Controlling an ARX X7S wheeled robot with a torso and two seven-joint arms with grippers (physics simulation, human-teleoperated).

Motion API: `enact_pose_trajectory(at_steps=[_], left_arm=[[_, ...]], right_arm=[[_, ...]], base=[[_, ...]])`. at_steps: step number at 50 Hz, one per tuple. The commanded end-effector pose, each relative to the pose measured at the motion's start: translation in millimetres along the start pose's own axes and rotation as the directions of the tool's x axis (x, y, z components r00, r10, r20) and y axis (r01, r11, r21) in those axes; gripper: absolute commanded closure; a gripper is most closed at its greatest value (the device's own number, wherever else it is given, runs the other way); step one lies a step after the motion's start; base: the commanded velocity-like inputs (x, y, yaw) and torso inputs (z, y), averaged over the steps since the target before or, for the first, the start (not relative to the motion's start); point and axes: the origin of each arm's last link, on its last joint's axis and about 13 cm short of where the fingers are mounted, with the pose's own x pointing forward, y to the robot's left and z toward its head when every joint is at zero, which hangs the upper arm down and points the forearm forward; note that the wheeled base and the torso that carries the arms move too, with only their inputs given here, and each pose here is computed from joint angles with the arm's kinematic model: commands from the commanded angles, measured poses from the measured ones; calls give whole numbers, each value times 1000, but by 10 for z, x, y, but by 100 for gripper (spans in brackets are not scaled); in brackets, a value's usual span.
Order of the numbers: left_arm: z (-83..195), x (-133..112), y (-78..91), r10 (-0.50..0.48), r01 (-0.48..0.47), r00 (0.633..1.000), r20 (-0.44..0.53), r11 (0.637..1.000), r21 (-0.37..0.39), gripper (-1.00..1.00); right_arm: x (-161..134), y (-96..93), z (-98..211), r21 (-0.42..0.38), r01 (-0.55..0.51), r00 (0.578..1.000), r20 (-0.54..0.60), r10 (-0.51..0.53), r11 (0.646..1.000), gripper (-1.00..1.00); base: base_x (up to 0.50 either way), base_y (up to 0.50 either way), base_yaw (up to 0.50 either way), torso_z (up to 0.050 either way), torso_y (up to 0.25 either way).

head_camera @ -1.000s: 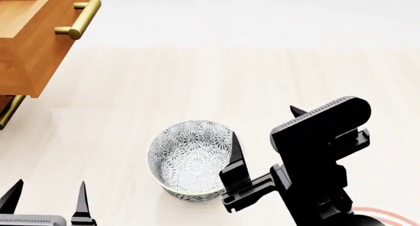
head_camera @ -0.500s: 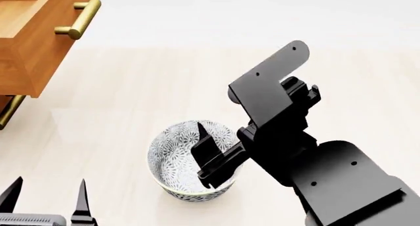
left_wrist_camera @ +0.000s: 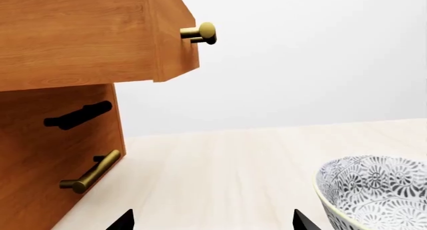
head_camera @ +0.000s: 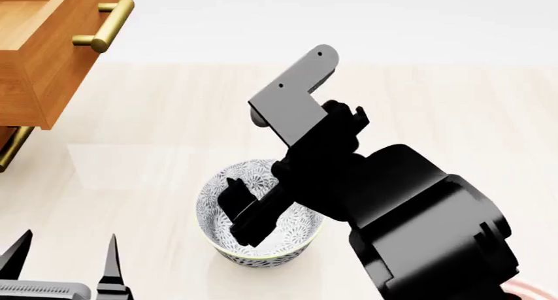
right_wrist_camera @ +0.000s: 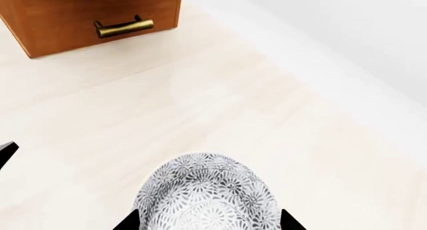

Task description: Put the bowl on the plate.

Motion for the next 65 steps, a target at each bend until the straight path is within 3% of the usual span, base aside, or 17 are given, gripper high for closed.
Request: enact_pose_trajectory(at_steps=[1,29,43,65], left_arm=[[11,0,-10,-4,4,1000,3,1000,-1,-100],[63,1,-3,-10,10,1000,8,1000,2,-100],[37,12,0,-11,11,1000,7,1000,-1,-100],[52,8,-6,-14,14,1000,11,1000,1,-100]], right_arm=[[174,13,3,-11,-37,998,-54,36,999,-100],[515,197,-2,-53,-120,986,-119,113,991,-100],[690,299,-143,-33,-160,977,-149,154,987,-100],[841,288,-327,12,-168,958,-235,166,986,-100]], base=[[0,0,0,0,0],[0,0,0,0,0],[0,0,0,0,0],[0,0,0,0,0]])
